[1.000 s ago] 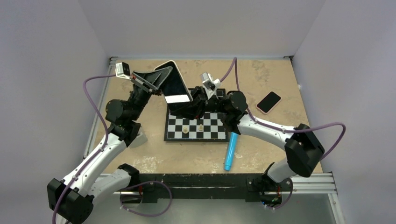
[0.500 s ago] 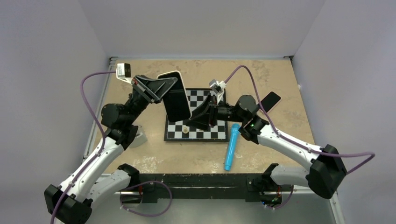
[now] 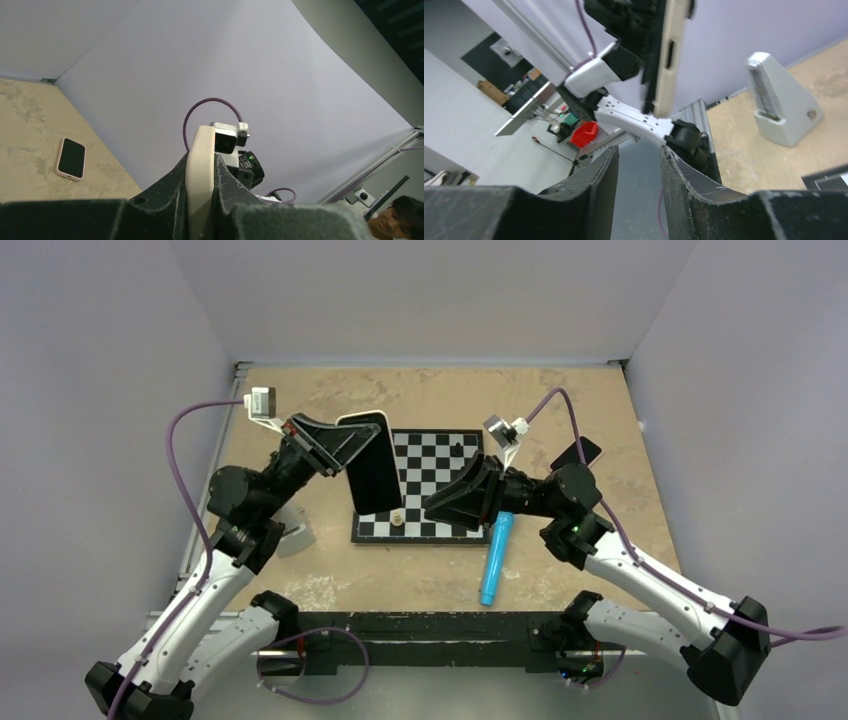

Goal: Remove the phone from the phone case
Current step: Remove the phone case from the phone.

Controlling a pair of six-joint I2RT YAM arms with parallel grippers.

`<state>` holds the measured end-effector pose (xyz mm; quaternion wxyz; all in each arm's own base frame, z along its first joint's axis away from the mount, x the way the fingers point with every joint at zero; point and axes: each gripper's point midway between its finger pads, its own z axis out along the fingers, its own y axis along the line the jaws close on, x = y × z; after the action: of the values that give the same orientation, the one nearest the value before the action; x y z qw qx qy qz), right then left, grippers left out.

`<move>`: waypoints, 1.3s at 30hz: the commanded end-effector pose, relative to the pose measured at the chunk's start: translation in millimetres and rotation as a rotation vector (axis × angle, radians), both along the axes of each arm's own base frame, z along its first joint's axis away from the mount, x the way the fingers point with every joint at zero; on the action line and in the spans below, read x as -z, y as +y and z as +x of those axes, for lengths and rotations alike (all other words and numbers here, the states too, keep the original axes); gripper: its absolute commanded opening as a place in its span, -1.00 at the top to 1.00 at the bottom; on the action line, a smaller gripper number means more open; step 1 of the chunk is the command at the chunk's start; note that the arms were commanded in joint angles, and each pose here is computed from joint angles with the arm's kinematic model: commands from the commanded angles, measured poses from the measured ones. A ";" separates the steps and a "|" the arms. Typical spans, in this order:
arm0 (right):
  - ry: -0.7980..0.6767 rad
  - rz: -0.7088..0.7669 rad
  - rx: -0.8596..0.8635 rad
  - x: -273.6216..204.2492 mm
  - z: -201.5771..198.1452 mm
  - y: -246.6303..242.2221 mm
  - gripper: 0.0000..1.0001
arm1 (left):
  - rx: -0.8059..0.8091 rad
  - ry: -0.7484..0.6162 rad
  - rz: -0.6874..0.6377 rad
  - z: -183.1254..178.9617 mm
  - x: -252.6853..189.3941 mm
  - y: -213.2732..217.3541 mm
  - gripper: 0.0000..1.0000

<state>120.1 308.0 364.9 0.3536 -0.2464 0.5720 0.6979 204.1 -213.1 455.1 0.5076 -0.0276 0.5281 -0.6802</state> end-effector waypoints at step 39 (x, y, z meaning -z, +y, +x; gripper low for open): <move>-0.045 0.088 -0.097 -40.6 -16.1 29.8 0.13 | 0.015 -0.017 -0.061 0.9 -19.7 6.0 1.00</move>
<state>105.8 333.6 388.1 0.3256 -0.2645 0.5380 0.7311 213.6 -214.9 447.9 0.4852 -0.0430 0.5403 -0.6862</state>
